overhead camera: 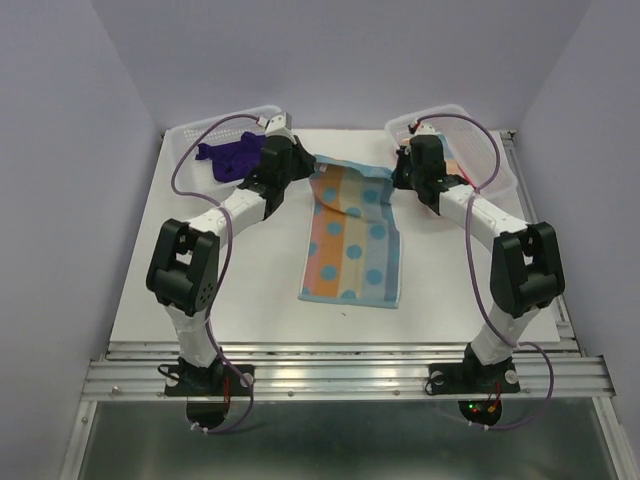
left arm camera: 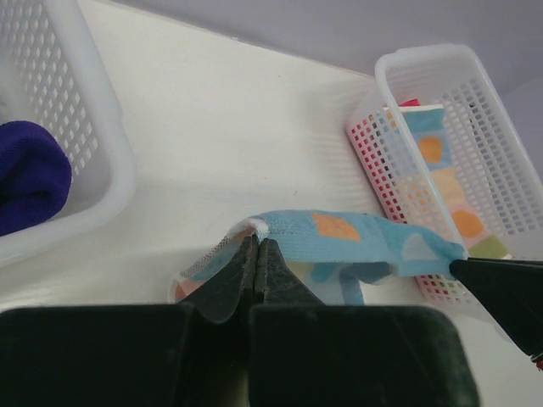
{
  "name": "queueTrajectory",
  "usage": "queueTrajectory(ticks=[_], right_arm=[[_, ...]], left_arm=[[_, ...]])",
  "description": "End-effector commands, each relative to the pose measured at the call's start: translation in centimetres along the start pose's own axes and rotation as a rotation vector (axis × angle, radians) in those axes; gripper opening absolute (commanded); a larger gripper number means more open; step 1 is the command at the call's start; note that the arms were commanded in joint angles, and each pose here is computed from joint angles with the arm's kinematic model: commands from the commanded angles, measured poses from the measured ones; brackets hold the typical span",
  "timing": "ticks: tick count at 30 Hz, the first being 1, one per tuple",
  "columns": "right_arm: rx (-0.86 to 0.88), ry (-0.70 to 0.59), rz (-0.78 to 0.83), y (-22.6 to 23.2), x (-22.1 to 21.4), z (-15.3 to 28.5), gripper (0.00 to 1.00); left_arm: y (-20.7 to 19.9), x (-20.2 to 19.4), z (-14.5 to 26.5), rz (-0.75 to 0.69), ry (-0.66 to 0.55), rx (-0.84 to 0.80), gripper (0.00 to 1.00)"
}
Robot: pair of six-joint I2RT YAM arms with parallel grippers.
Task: Fold and stack the towels
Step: Flatten out the crumpled towel, then fold the towel
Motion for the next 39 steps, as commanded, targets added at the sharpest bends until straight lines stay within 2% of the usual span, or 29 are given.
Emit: queueTrajectory(ticks=[1, 7, 13, 18, 25, 32, 39], right_arm=[[0.076, -0.131, -0.045, 1.5, 5.1, 2.6, 0.01], [0.064, -0.027, -0.083, 0.9, 2.7, 5.8, 0.01], [0.063, -0.002, -0.129, 0.3, 1.3, 9.7, 0.01], [0.157, 0.053, -0.163, 1.0, -1.4, 12.0, 0.01], [0.193, 0.138, -0.207, 1.0, -5.4, 12.9, 0.01], [0.207, 0.217, -0.263, 1.2, -9.2, 14.2, 0.01], [0.222, 0.268, -0.307, 1.7, -12.6, 16.0, 0.01]], left_arm=[[-3.3, 4.1, 1.6, -0.036, -0.102, -0.135, 0.00], [-2.6, 2.1, 5.0, -0.021, -0.088, -0.177, 0.00], [-3.1, 1.8, 7.3, -0.007, -0.093, -0.238, 0.00], [-2.2, 0.0, 8.9, 0.019, -0.062, -0.240, 0.00], [-1.0, -2.4, 11.7, 0.054, -0.035, -0.235, 0.00], [1.2, -7.3, 14.0, 0.094, 0.051, -0.202, 0.00], [1.9, -10.0, 16.3, 0.137, 0.086, -0.197, 0.00]])
Point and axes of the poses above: each gripper's point midway between its finger pads, its own z axis back along the fingers, its own y axis along the line the jaws close on, x = y × z, the point moved 3 cm from there along z, back along the fingers, and after that the axes turned 1 degree about z, right-handed, at the moved point
